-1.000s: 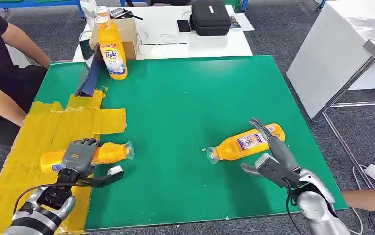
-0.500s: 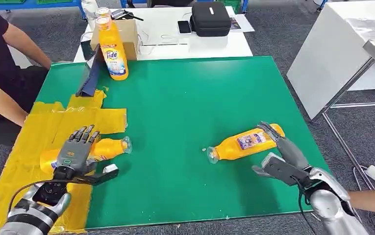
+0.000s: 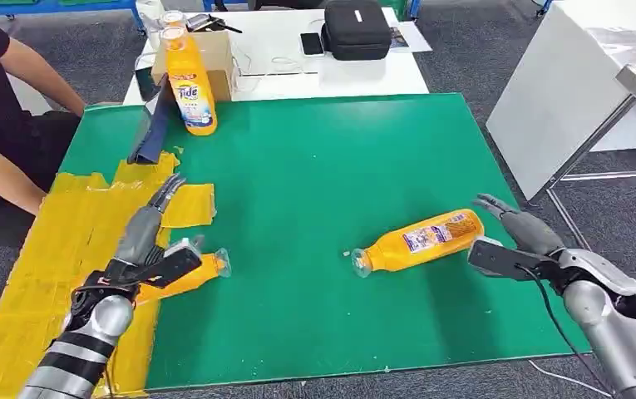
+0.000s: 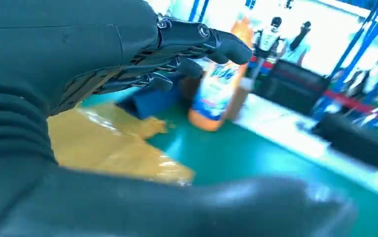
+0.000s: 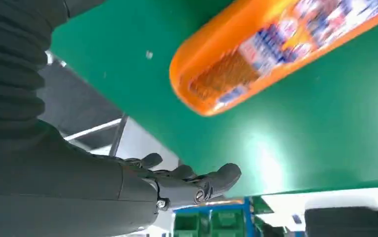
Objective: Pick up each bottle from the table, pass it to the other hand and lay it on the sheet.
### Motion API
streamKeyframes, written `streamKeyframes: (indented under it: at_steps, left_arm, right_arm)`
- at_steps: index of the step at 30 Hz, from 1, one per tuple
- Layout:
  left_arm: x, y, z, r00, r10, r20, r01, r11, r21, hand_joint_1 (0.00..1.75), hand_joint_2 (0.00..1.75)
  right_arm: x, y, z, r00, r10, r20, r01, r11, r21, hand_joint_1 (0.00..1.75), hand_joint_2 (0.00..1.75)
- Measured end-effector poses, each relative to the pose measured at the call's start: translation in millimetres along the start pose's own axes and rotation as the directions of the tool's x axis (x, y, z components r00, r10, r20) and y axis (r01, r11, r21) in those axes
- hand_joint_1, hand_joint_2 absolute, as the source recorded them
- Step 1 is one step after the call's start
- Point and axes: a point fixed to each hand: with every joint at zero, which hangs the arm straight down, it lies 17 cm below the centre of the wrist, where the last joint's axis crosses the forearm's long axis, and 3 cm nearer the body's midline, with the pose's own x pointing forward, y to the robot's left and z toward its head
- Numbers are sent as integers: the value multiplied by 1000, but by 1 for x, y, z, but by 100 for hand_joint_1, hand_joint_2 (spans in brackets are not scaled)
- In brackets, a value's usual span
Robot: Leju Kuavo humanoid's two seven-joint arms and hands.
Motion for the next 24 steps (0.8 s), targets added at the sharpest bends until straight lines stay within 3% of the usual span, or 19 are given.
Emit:
streamKeyframes:
  at_steps: [11,24]
  left_arm:
    - [28,30,-10,987,148,64,-153,984,91,0,0]
    - [42,39,-16,977,192,97,-203,972,119,0,0]
  right_arm:
    - [-7,-14,-28,994,108,-19,-106,992,69,0,175]
    - [0,17,-48,990,144,3,-141,968,205,0,175]
